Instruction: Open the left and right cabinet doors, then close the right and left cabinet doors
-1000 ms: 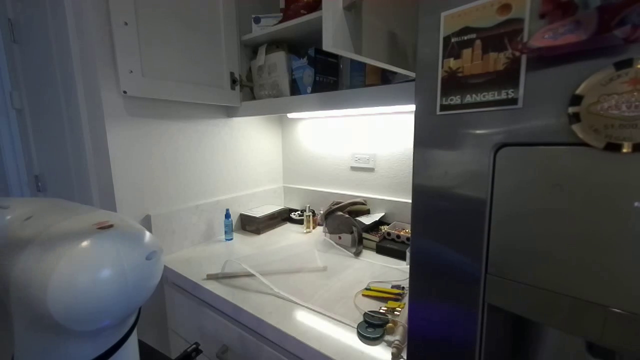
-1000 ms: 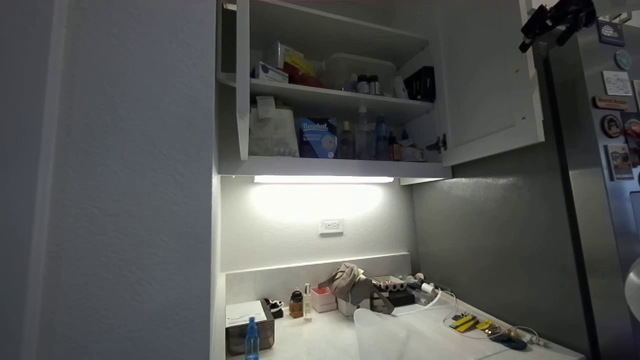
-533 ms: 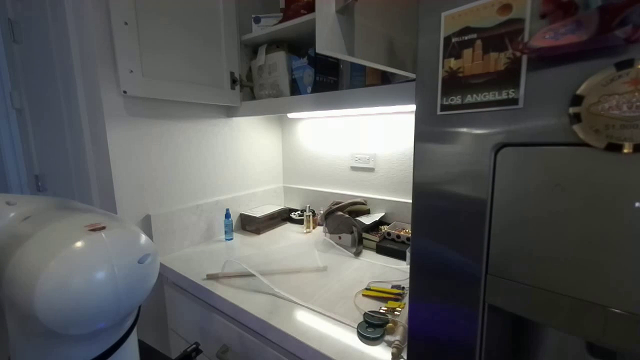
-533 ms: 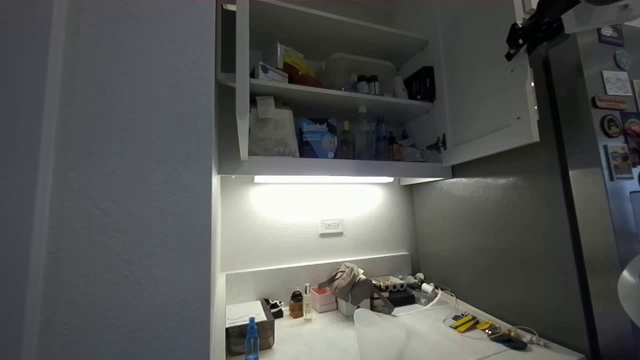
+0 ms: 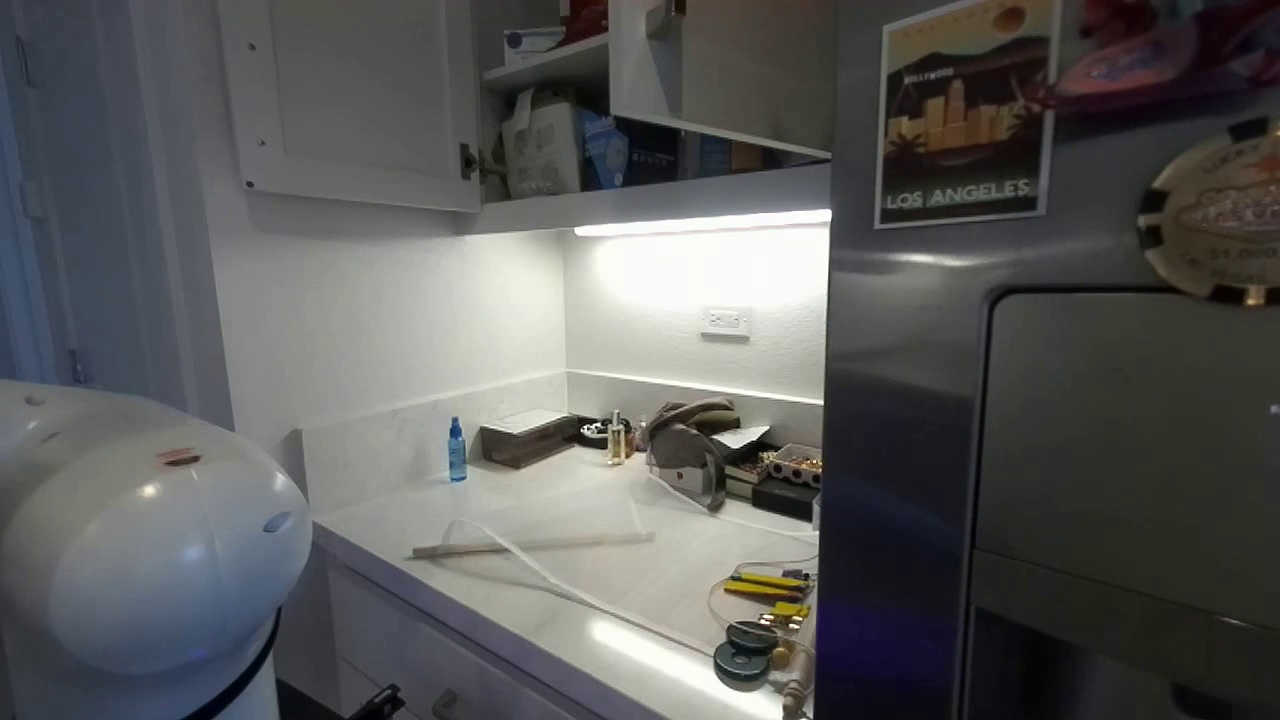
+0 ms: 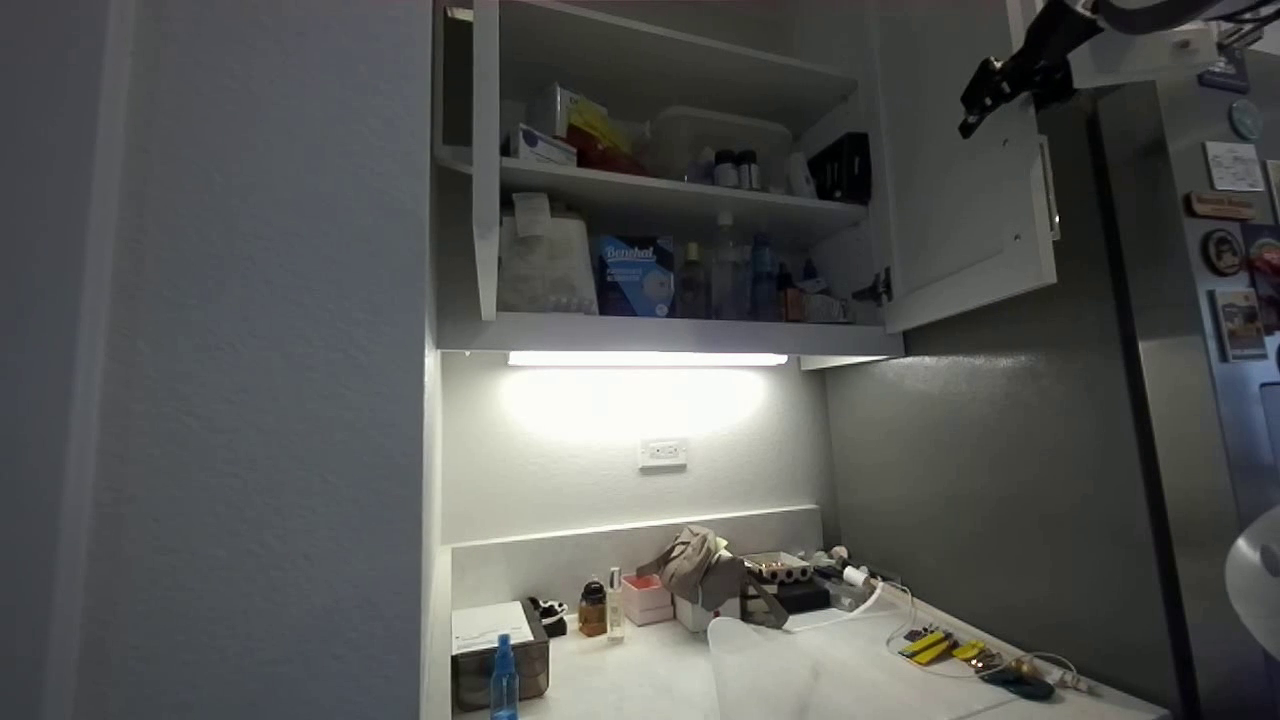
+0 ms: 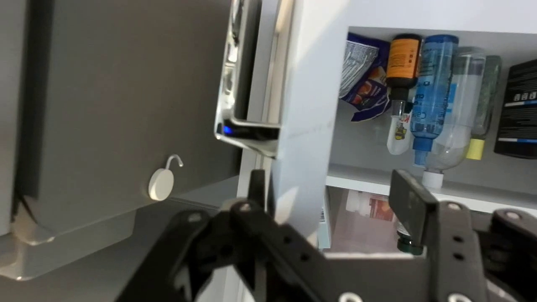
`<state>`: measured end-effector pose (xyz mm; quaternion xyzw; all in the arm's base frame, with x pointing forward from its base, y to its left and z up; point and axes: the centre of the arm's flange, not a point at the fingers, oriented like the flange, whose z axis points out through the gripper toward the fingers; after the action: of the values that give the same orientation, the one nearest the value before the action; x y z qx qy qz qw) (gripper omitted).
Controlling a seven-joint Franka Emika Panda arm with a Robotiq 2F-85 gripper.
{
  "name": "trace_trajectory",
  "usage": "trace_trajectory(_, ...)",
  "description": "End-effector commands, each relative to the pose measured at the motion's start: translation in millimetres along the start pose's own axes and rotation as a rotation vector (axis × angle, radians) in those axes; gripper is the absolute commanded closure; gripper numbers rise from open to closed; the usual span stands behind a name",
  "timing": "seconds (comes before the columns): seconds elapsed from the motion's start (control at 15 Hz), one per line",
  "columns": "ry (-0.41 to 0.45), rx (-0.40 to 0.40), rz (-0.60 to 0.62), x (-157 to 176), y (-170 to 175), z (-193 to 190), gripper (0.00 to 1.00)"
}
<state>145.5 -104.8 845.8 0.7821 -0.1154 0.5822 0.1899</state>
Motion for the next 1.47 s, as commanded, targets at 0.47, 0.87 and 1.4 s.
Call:
trace_trajectory(0.47, 0.072, 0.14, 0.012, 29.0, -80.3, 29.9, 0.0)
trace_trajectory(0.87, 0.078, 0.285, 0.088, 40.5, -128.6, 50.3, 0.0)
trace_trajectory(1.4, 0.006, 0.602, 0.276, 68.9, -161.1, 67.5, 0.0)
